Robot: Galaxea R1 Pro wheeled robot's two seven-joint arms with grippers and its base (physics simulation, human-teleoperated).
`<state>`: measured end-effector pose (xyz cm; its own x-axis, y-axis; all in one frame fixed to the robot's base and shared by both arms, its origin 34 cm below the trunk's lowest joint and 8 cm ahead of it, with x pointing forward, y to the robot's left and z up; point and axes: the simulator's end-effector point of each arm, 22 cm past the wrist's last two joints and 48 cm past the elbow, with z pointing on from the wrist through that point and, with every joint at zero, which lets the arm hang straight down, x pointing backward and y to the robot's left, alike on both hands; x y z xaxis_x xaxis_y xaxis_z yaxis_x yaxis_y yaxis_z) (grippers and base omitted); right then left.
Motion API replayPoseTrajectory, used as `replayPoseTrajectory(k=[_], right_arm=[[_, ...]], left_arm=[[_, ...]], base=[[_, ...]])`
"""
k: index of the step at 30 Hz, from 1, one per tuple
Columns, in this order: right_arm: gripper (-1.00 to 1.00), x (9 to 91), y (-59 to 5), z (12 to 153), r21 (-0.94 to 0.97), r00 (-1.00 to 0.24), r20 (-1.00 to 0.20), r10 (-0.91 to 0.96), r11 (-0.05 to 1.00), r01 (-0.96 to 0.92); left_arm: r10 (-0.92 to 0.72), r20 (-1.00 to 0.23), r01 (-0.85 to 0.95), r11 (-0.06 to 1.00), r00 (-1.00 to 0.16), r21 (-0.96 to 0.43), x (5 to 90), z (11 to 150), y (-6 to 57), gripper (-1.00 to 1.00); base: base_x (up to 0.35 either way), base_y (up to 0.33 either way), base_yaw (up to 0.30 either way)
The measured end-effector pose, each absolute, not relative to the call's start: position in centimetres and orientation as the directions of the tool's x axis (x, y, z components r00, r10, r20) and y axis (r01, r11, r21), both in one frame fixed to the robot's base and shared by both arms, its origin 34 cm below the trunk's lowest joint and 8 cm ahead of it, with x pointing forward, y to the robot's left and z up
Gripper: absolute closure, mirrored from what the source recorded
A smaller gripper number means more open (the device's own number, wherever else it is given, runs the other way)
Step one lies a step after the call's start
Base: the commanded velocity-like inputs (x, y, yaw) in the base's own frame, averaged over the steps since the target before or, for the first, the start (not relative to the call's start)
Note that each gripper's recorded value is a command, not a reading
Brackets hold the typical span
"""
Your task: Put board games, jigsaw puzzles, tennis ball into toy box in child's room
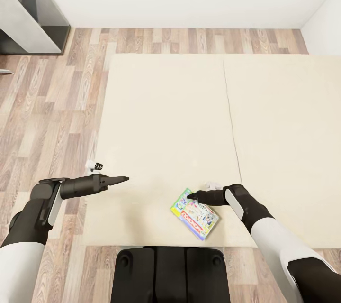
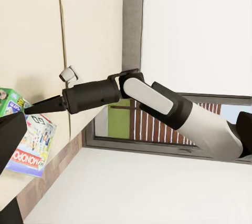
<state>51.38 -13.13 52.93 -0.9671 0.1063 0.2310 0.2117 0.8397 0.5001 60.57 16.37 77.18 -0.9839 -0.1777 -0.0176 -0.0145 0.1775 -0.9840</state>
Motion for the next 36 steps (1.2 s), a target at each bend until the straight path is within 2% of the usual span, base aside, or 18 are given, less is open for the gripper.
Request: replayPoseTrajectory(k=[36], right_arm=[[-1.00, 50.8, -16.6, 52.7, 0.470, -0.960, 0.246, 0.136, 0.849, 0.240]], left_arm=[[-0.174, -0.023, -0.014, 0.210, -0.984, -0.978, 60.5, 76.9, 17.9, -1.00]], base=[[0.000, 0.001, 0.000]])
